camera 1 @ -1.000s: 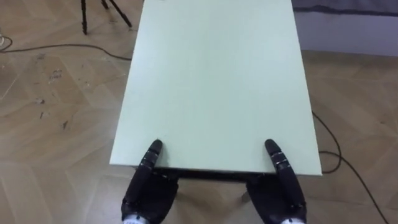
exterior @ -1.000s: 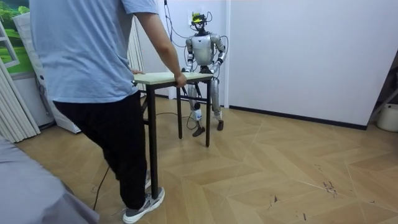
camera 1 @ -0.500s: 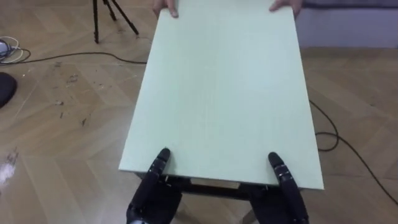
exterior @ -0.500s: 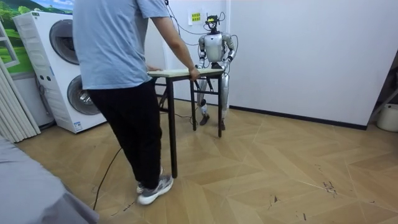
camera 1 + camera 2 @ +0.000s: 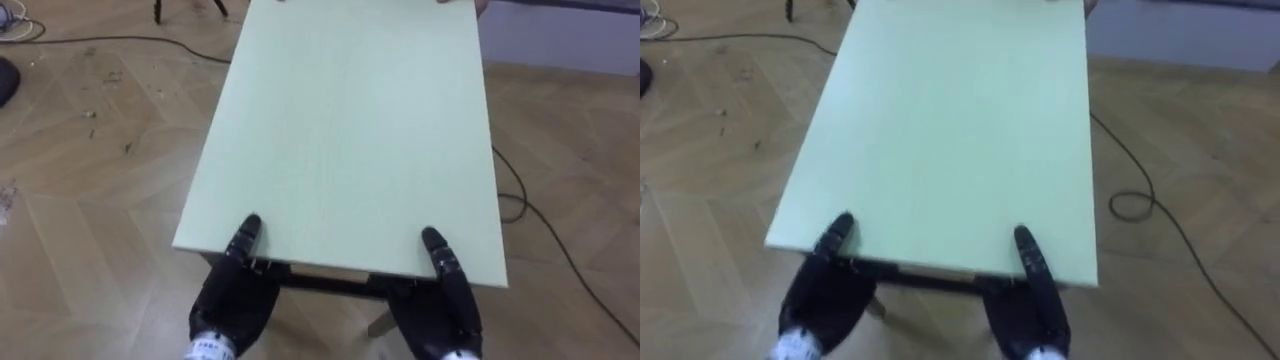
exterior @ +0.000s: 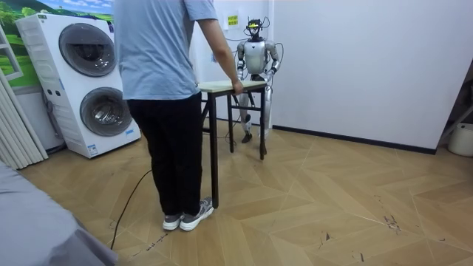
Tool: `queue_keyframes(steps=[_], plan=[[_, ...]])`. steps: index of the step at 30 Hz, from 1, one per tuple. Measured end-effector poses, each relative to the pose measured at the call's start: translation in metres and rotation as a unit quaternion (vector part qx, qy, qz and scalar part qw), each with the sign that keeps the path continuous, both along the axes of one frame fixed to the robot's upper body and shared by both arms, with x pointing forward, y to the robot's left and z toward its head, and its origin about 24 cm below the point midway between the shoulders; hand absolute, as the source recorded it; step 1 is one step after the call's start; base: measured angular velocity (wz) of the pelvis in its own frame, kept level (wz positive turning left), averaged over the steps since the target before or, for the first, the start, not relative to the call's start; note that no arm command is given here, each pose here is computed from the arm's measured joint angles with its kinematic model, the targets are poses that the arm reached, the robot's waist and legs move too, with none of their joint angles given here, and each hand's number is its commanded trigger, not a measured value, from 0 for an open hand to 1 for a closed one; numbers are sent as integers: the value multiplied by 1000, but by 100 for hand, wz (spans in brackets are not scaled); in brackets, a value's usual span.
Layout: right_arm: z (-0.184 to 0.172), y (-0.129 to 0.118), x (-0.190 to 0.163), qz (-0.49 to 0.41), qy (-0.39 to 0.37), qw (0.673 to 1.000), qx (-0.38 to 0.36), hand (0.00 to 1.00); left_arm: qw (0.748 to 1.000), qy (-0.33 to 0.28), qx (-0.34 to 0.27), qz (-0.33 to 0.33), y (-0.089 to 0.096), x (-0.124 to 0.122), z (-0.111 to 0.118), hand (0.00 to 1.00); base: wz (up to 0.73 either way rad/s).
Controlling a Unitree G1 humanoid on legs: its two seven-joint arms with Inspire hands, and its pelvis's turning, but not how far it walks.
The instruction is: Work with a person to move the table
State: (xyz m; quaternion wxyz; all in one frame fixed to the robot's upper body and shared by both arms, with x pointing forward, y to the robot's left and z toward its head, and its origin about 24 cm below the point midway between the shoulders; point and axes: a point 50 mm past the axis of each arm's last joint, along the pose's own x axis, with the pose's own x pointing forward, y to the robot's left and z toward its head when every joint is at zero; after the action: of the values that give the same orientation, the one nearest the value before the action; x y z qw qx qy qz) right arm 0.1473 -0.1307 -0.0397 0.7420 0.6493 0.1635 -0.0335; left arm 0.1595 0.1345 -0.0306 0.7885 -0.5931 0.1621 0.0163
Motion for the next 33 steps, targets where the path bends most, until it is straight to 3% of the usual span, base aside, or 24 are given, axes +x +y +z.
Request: queue_keyframes(steps=[10, 18, 33], plan=[[-4, -5, -2, -1, 11, 1000, -2, 100, 1000, 10, 10, -17, 3, -3, -3, 100, 7], [-1, -17, 0, -4, 3, 1000, -30, 100, 1000, 21, -8, -21, -7, -9, -6, 100, -11], [6, -20, 5, -18, -14, 999, -26, 100, 1000, 1, 1, -28, -14, 8, 3, 100, 14]])
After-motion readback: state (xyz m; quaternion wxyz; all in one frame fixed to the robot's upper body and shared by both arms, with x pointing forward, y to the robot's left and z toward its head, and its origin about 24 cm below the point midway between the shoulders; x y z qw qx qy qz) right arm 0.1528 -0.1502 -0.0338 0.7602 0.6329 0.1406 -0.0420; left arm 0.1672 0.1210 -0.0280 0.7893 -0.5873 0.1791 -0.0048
